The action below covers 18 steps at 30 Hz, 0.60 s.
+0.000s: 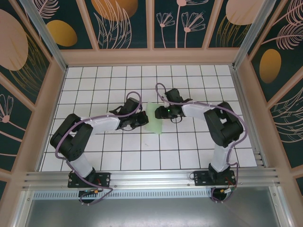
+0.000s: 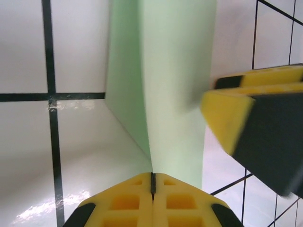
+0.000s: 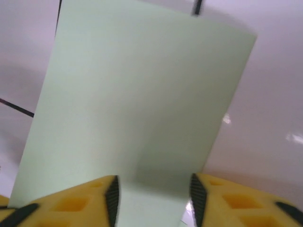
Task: Fold a paper plane with a square sheet of paper (fold left side to right side)
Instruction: Third fold the triangle at the center of the table.
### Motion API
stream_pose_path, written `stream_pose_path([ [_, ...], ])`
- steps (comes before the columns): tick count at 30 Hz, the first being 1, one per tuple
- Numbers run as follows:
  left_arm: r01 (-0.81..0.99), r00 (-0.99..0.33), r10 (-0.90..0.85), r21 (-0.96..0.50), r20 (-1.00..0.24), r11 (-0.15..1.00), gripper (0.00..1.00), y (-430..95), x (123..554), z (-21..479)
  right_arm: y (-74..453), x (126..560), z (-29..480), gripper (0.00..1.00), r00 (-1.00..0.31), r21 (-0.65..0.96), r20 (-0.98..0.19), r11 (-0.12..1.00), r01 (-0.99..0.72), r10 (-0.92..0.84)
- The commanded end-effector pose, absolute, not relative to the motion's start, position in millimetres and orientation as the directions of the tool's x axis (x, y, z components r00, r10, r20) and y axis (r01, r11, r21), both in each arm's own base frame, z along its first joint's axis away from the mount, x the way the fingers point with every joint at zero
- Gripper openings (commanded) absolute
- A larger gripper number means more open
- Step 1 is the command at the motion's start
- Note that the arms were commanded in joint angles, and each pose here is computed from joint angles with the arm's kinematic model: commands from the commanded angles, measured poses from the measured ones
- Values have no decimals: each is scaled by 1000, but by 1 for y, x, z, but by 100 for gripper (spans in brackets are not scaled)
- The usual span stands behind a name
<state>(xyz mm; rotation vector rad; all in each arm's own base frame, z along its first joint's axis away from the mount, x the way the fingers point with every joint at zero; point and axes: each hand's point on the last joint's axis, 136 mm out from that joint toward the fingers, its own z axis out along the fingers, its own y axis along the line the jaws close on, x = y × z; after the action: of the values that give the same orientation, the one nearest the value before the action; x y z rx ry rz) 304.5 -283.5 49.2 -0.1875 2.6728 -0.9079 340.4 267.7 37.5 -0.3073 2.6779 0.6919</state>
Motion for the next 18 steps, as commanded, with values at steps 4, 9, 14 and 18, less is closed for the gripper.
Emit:
stream_pose_path([
  [4,-45,-926,-276,-650,-258,759,6,-286,306,67,244,326,95,67,-816,416,-576,844,-339,-44],
  [9,-51,-926,-289,-675,-245,736,6,-292,304,74,242,289,123,73,-743,460,-669,781,-421,-6],
  [14,-62,-922,-309,-697,-235,714,6,-296,303,81,267,243,137,76,-631,421,-774,709,-566,-44],
  [18,-59,-922,-307,-700,-235,712,6,-298,299,83,290,207,137,76,-444,239,-880,655,-717,-165],
])
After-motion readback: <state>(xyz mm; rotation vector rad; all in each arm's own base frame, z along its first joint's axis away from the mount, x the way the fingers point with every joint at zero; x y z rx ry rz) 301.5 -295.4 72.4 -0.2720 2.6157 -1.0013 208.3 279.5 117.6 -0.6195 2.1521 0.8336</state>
